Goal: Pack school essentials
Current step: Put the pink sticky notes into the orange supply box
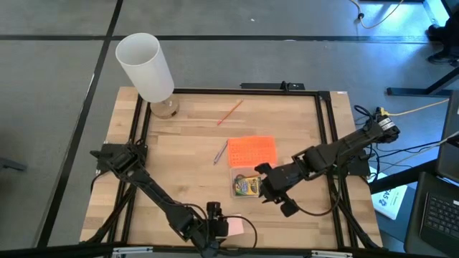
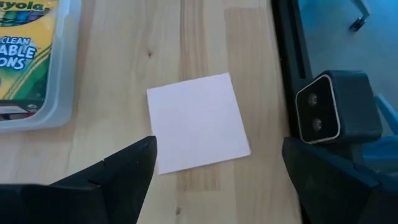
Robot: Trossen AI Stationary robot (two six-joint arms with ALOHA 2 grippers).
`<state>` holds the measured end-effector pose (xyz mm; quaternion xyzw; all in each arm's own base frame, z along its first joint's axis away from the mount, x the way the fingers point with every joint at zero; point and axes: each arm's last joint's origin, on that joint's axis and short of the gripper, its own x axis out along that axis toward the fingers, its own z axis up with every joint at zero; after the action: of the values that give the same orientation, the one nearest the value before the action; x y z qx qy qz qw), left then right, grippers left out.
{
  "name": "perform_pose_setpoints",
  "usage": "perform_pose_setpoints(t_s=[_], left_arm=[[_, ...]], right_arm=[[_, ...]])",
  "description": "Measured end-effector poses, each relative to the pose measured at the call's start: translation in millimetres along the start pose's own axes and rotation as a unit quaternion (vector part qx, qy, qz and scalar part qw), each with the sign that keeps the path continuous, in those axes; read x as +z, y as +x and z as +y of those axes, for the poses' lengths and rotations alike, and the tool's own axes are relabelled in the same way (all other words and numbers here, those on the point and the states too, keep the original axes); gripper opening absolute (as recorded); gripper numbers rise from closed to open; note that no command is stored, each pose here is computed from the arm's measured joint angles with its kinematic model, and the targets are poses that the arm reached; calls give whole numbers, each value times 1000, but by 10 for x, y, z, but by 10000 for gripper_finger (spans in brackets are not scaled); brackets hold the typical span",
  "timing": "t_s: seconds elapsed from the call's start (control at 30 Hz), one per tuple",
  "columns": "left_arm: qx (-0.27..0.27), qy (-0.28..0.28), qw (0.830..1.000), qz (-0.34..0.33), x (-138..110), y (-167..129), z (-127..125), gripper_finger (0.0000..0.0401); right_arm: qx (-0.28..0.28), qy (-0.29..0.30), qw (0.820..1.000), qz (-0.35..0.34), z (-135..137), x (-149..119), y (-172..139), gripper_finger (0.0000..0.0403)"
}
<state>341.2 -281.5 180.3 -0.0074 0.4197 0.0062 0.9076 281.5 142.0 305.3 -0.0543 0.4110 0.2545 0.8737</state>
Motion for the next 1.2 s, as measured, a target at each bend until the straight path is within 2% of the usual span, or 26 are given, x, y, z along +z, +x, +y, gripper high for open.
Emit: perform_pose_setpoints(t_s=[0.33, 0.57, 0.8, 1.0, 1.2], left_arm=[[24, -16, 999, -14, 28, 51, 55, 340], [26, -30, 999, 4, 16, 162, 114, 341], [21, -34, 999, 3, 25, 174, 115, 393], [28, -28, 999, 13, -76, 346, 92, 398], [39, -28, 999, 8, -84, 374, 99, 399]], right_arm=[[0, 8, 1000, 0, 1, 0, 1, 101], [0, 8, 1000, 0, 1, 0, 1, 101], [0, 8, 1000, 0, 1, 0, 1, 101], [0, 8, 1000, 0, 1, 0, 1, 101], [0, 8, 1000, 0, 1, 0, 3, 101]])
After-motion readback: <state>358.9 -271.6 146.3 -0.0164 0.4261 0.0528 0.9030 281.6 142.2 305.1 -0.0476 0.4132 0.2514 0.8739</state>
